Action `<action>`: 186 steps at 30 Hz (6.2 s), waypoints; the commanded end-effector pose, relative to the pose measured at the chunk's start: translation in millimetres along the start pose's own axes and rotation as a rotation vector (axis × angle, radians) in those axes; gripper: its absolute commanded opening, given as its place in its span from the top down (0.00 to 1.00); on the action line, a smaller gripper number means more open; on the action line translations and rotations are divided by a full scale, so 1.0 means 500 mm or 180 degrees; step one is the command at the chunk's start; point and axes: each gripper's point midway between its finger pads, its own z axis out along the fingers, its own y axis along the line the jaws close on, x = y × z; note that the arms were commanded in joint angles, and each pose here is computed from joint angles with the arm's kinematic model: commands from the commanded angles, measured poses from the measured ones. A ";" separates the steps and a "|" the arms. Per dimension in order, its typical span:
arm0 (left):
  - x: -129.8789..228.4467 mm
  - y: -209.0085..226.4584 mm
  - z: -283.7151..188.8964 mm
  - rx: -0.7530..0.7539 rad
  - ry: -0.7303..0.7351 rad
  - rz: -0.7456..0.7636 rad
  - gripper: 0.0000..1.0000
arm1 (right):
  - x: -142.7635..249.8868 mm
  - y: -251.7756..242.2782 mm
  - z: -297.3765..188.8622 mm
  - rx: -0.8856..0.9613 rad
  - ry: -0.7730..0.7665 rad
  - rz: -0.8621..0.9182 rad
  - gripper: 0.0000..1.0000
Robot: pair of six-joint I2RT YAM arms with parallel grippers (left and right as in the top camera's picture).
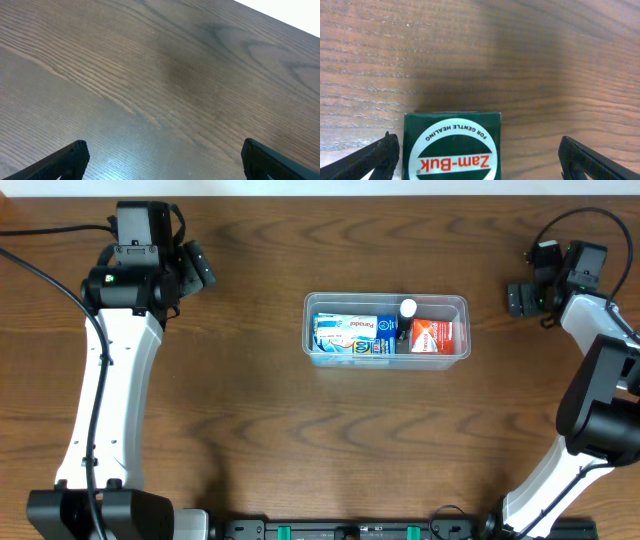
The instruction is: Pack container
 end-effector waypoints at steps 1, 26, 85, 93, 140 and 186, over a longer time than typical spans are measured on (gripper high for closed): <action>0.008 0.004 0.007 -0.0025 0.0042 0.0048 0.02 | 0.029 0.020 0.032 -0.0245 0.0056 0.0143 0.01; 0.008 0.004 0.007 -0.0025 0.0042 0.0048 0.02 | -0.055 0.009 -0.111 -0.0245 -0.0218 0.0519 0.51; 0.008 0.004 0.007 -0.0025 0.0042 0.0048 0.02 | 0.021 0.424 -0.230 -0.0309 0.0881 0.0511 0.52; 0.008 0.004 0.007 -0.0025 0.0042 0.0048 0.02 | 0.024 0.427 -0.217 -0.0309 0.0900 0.0468 0.36; 0.008 0.004 0.007 -0.0025 0.0042 0.0048 0.02 | 0.133 0.228 -0.977 -0.0518 -0.1675 0.0806 0.01; 0.008 0.004 0.007 -0.0025 0.0042 0.0048 0.02 | 0.181 0.400 -0.924 -0.1876 -0.3001 0.0274 0.01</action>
